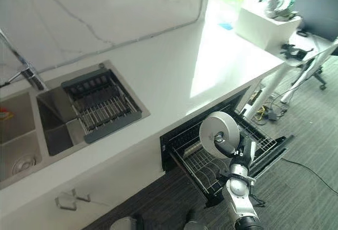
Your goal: Place the dishes in the dishwasher.
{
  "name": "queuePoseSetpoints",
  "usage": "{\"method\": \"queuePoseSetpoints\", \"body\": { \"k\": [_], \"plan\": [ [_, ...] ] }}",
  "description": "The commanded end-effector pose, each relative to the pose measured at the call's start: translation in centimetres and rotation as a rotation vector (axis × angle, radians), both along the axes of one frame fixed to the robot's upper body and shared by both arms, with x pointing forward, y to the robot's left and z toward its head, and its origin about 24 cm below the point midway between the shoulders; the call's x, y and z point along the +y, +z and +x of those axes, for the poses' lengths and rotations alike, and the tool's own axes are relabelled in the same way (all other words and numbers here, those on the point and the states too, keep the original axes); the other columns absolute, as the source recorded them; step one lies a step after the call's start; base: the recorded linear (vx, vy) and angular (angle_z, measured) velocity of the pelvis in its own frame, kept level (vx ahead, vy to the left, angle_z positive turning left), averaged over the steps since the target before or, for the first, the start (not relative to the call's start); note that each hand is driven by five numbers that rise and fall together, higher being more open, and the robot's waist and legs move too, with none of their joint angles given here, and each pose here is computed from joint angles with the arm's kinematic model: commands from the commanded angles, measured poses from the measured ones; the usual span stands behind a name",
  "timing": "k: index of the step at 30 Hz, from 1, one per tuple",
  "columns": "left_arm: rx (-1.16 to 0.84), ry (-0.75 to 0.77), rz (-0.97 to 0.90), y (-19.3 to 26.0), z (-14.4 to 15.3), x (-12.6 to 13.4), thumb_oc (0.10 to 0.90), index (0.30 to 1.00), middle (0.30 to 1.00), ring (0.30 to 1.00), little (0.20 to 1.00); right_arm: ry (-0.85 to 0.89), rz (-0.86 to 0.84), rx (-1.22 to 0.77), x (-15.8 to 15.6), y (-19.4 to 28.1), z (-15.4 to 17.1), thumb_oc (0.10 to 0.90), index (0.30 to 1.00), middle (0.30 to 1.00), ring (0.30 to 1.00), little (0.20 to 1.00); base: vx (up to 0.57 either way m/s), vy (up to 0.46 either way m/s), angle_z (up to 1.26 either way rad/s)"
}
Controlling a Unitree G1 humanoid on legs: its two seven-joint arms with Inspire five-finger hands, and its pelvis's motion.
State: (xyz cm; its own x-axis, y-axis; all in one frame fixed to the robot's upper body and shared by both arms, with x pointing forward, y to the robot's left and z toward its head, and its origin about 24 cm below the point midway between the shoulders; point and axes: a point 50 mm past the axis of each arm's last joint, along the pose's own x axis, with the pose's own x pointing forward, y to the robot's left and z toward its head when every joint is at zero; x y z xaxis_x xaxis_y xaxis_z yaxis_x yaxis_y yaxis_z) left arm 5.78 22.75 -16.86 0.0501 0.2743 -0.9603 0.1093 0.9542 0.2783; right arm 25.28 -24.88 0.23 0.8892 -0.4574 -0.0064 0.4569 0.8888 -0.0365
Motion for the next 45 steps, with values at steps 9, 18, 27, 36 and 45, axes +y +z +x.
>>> {"method": "queuePoseSetpoints", "body": {
  "k": [9, 18, 27, 36, 45],
  "plan": [
    [-0.036, 0.036, 0.039, 0.4, 0.1, 1.8, 0.8, 0.9, 0.9, 0.9, 0.9, -0.017, -0.806, -0.299, 1.8, 7.9, 4.7, 0.4, 0.3, 0.3, 0.3, 0.3, -0.02, -0.017, 0.14],
    [-0.123, 0.029, 0.038, 0.5, 0.6, 2.1, 0.8, 0.9, 0.9, 0.9, 0.9, -0.5, -1.366, -0.151, -1.1, 6.4, 4.2, 0.4, 0.3, 0.3, 0.3, 0.3, -0.08, -0.045, 0.14],
    [-0.242, 0.03, 0.109, 1.8, 5.5, 3.1, 0.8, 0.9, 0.9, 0.9, 0.9, -0.685, -1.352, 0.103, -2.9, 9.2, 7.9, 0.4, 0.3, 0.3, 0.3, 0.3, -0.15, -0.143, 0.17],
    [-0.254, 0.043, 0.073, 1.9, 7.5, 1.3, 0.8, 0.9, 0.9, 0.9, 0.9, -0.861, -1.252, 0.131, -3.3, 11.5, 8.7, 0.4, 0.3, 0.3, 0.3, 0.3, -0.02, 0.06, -0.04],
    [-0.248, 0.068, 0.008, 2.0, 8.6, 0.0, 0.8, 0.9, 0.9, 0.9, 0.9, -0.583, -0.941, 0.271, -1.7, 8.9, 9.9, 0.8, 0.9, 0.9, 0.9, 0.9, 0.0, 0.079, -0.11]
  ]
}}
